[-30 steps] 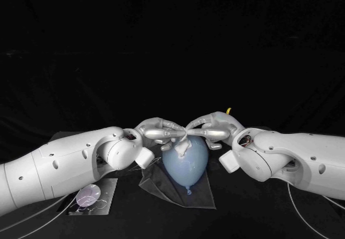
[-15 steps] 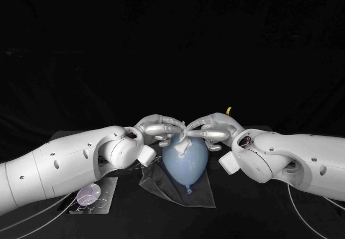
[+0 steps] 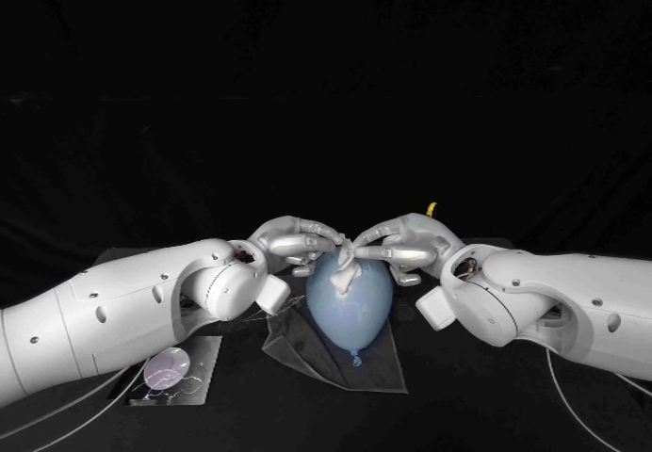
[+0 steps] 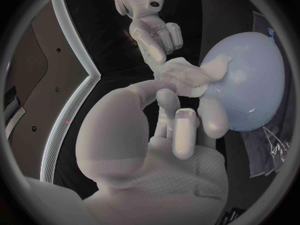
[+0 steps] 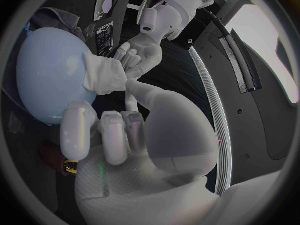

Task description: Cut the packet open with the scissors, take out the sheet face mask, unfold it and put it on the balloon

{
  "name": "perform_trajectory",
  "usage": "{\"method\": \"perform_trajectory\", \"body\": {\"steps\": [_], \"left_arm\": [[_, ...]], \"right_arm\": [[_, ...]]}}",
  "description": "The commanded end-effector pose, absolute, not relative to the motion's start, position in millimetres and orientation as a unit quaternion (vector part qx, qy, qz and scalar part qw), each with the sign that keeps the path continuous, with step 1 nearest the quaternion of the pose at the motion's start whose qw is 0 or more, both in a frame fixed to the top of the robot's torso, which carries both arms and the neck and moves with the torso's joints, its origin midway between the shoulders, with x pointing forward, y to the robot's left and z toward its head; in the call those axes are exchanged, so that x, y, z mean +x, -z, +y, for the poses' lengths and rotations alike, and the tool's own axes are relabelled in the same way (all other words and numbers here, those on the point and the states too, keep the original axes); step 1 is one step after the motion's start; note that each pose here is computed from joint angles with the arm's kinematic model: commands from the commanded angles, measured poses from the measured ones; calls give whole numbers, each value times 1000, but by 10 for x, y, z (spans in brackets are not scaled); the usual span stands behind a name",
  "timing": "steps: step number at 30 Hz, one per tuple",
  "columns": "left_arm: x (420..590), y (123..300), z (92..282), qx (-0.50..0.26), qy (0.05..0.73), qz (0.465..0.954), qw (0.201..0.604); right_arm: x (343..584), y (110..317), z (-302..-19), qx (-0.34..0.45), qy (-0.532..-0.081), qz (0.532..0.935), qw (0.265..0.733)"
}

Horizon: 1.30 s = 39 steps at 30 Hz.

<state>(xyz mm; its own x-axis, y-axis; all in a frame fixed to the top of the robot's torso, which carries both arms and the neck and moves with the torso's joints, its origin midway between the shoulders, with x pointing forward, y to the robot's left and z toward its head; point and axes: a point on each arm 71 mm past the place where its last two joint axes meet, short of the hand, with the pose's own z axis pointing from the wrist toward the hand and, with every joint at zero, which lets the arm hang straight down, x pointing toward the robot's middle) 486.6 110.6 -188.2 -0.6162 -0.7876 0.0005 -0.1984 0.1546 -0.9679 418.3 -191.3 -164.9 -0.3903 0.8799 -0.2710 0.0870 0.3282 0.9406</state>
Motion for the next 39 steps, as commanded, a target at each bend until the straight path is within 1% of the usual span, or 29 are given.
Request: {"method": "perform_trajectory", "body": {"steps": [1, 8, 22, 39], "left_arm": [[4871, 1895, 1137, -344, 531, 723, 278], [4866, 1901, 1174, -335, 529, 729, 275], [4777, 1891, 1032, -288, 548, 749, 237], [4778, 1882, 1044, -292, 557, 742, 231]], "right_arm": [[4176, 1639, -1907, 340, -469, 693, 430], [4184, 1641, -1927, 341, -467, 692, 432], [4193, 1645, -1905, 340, -468, 693, 430], [4198, 1646, -1906, 339, -467, 693, 431]]}}
